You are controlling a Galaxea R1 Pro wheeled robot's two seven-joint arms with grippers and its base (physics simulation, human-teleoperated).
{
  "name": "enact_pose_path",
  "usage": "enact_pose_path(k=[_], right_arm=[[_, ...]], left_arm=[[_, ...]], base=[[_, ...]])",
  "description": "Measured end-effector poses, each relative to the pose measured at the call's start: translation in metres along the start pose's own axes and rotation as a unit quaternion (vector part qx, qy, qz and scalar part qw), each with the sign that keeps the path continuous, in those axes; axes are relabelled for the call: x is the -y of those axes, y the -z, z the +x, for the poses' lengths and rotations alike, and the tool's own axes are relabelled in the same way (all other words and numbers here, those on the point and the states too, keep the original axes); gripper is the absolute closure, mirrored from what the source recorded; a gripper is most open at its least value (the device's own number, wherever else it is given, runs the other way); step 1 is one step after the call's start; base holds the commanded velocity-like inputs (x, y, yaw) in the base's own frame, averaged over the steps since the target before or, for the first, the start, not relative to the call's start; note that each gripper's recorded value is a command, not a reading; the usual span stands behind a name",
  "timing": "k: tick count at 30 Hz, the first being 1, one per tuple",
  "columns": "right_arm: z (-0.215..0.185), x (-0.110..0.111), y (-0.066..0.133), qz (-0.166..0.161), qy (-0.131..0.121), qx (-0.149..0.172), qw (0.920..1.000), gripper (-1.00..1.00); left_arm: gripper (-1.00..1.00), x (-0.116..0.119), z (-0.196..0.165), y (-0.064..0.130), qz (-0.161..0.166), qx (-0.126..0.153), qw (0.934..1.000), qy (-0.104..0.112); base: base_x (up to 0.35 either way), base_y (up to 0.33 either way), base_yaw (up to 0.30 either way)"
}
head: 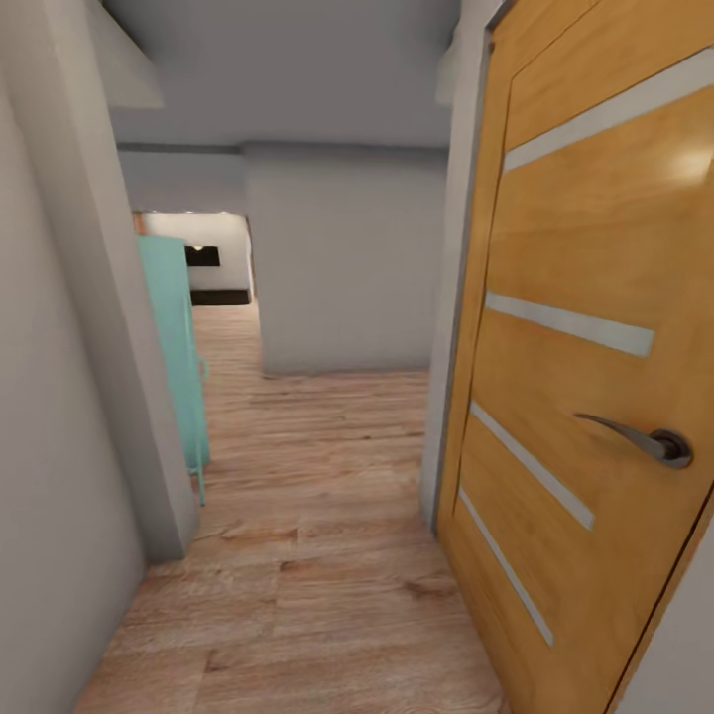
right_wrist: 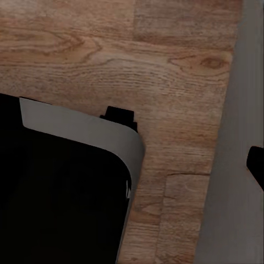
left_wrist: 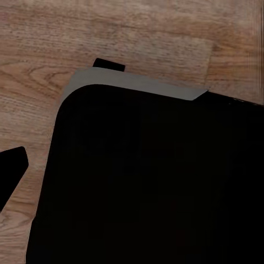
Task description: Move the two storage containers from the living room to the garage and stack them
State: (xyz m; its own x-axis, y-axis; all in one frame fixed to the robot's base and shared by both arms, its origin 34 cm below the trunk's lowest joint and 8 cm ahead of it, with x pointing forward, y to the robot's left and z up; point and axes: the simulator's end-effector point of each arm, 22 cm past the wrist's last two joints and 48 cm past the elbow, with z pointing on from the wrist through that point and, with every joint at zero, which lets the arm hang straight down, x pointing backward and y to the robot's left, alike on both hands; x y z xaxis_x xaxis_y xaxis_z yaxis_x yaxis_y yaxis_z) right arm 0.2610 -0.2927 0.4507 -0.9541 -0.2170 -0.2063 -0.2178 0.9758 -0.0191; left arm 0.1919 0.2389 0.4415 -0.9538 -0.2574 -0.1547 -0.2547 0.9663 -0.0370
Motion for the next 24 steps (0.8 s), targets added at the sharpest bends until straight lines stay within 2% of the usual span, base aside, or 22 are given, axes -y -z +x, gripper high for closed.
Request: enact_pose_path(k=[6, 11, 18, 24], right_arm=[[0.0001, 0.0003, 0.0000, 0.000, 0.001, 0.000, 1.0000, -1.00], [0.0003, 0.0017, 0.0000, 0.001, 0.002, 0.000, 1.0000, -1.00], [0.0005, 0.0017, -0.0001, 0.001, 0.001, -0.001, 1.0000, -1.00], [0.0006, 0.0016, 0.0001, 0.001, 0.001, -0.001, 1.0000, -1.00]], left_arm=[[-1.00, -0.0001, -0.0005, 0.0000, 0.000, 0.001, 1.0000, 0.000], [-1.00, -0.0001, -0.0012, -0.0002, 0.000, 0.002, 1.0000, 0.000], [-1.00, -0.0001, -0.0013, -0.0002, 0.000, 0.002, 1.0000, 0.000], [-1.00, -0.0006, -0.0006, 0.0000, 0.000, 0.000, 1.0000, 0.000]], base=[[0.279, -0.029, 0.070], [0.067, -0.004, 0.168], [0.013, -0.001, 0.031], [0.249, 0.000, 0.002]])
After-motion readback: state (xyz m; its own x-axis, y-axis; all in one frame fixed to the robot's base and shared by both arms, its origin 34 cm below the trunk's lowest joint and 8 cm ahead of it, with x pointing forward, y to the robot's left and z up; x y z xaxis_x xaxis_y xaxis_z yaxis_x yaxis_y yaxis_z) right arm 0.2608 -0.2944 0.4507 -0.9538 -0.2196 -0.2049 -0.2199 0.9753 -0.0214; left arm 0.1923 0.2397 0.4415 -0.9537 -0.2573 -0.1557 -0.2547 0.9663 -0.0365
